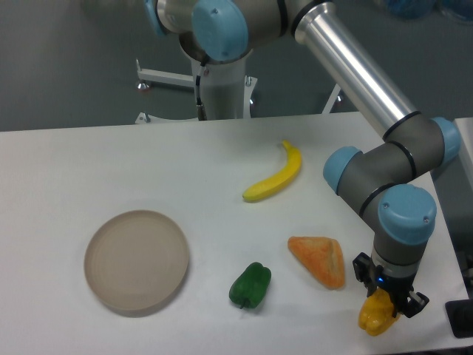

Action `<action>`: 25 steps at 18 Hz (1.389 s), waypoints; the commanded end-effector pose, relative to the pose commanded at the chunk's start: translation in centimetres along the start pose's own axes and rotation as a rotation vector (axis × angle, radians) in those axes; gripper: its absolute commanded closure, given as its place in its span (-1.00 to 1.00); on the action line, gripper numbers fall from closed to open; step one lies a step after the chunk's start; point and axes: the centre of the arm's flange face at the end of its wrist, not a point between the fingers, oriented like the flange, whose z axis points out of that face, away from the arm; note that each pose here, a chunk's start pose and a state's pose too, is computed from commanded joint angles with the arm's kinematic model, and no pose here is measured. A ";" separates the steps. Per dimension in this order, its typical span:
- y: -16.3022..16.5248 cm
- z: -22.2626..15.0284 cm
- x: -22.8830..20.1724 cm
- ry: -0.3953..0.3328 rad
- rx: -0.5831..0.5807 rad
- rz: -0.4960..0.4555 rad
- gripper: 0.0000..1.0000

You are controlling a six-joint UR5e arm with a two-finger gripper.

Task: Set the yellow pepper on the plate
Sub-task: 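Close the gripper on the yellow pepper and lift it off the table, then carry the yellow pepper over the green pepper toward the beige plate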

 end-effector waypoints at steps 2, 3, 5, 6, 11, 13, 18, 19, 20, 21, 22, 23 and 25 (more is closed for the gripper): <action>0.0 0.1 0.2 0.006 -0.001 -0.001 -0.12; 0.1 0.1 0.3 0.009 -0.002 -0.004 -0.12; 0.0 -0.2 0.4 0.007 -0.003 -0.012 -0.12; -0.2 -0.6 0.5 0.005 -0.003 -0.011 -0.12; 0.1 -3.0 2.9 0.039 -0.021 -0.014 -0.12; 0.0 -5.0 4.2 0.047 -0.022 -0.032 -0.12; -1.3 -9.2 9.2 0.149 -0.072 -0.164 -0.12; -2.8 -10.1 10.6 0.152 -0.079 -0.196 -0.12; -4.8 -11.1 12.3 0.150 -0.082 -0.211 -0.12; -6.0 -11.7 13.7 0.160 -0.087 -0.232 -0.12; -6.7 -12.1 14.8 0.167 -0.094 -0.268 -0.12; -7.9 -12.5 16.1 0.168 -0.097 -0.308 -0.12; -11.5 -13.1 18.9 0.166 -0.100 -0.377 -0.12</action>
